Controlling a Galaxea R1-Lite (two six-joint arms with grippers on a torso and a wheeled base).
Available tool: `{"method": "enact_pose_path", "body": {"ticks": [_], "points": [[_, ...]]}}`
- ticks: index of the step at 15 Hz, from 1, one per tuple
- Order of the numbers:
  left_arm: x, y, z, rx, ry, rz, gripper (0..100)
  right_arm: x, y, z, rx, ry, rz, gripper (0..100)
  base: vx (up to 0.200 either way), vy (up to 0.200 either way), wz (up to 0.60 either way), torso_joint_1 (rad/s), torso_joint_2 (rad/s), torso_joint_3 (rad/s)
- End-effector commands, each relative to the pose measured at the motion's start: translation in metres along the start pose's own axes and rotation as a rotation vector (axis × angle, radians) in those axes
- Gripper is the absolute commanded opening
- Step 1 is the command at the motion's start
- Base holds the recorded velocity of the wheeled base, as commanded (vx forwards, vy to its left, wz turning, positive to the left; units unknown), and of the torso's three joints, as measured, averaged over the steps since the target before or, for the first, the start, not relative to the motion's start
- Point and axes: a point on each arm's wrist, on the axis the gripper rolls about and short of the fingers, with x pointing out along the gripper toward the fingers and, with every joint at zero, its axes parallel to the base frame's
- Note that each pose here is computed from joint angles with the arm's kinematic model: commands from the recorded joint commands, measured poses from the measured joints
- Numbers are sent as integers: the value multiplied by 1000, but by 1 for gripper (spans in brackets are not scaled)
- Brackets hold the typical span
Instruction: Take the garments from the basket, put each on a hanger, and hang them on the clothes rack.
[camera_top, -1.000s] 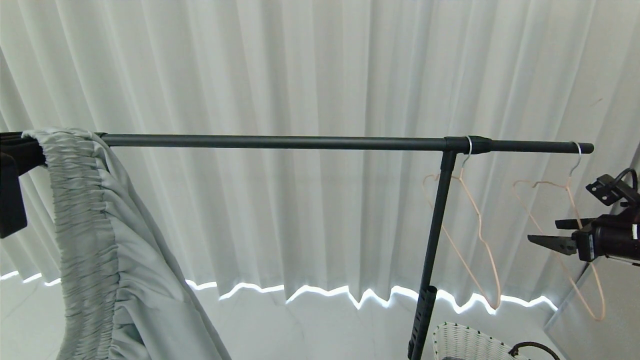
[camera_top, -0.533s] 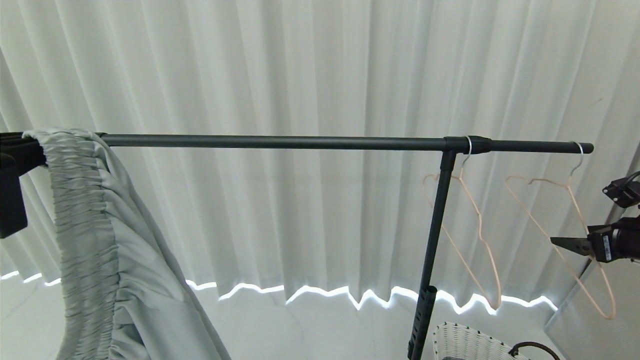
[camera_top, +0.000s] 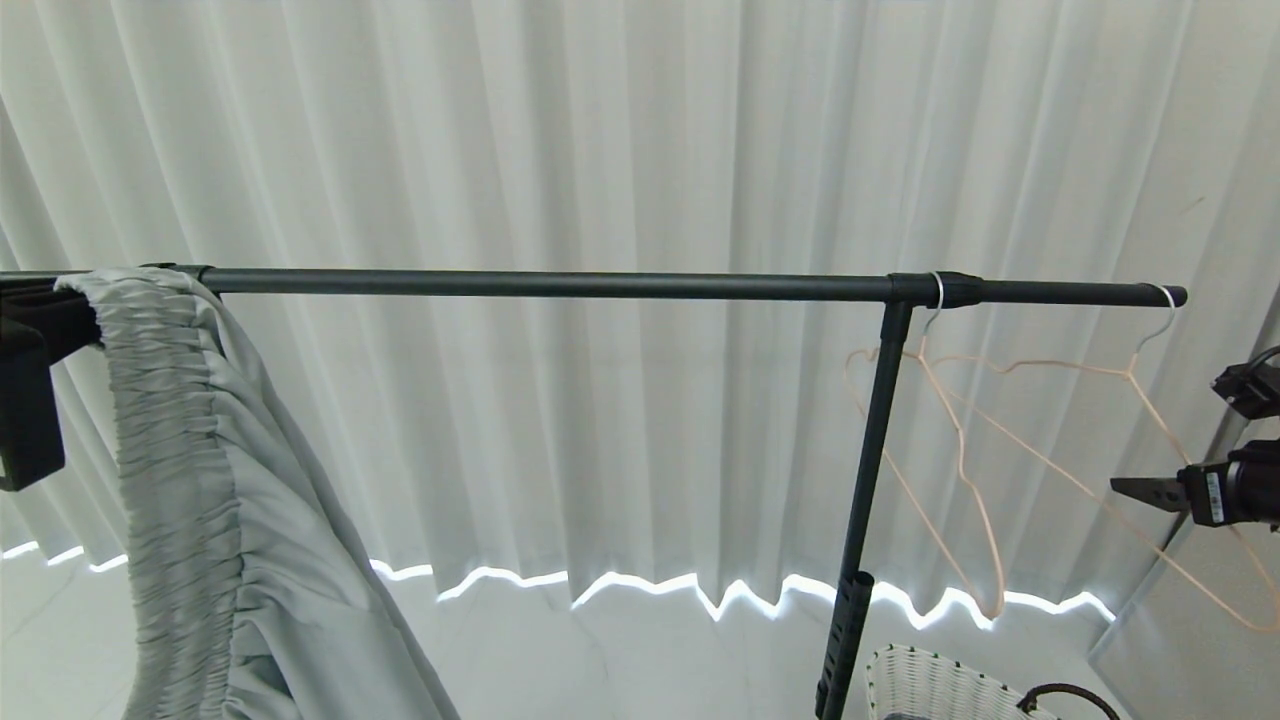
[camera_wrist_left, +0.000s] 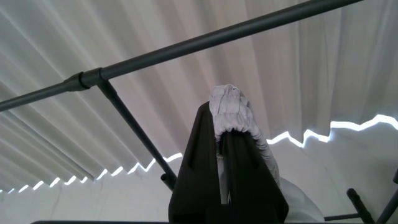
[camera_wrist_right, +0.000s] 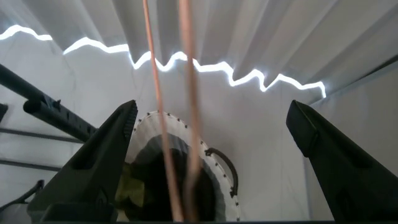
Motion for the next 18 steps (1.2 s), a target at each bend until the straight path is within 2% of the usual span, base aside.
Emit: {"method": "enact_pose_path", "body": {"ticks": [1,7,18], "points": [[0,0,0,1,0,1,0,3,-1,-3,6,11,4,100,0,0,0,0,0,0],[-1,1,0,-1,-3,1,0,10,1,-5,7,47,26,100,0,0,0,0,0,0],[-1,1,0,-2,-4,3,0,9,8,3,-15,44,44,100,0,0,0,0,0,0]]}}
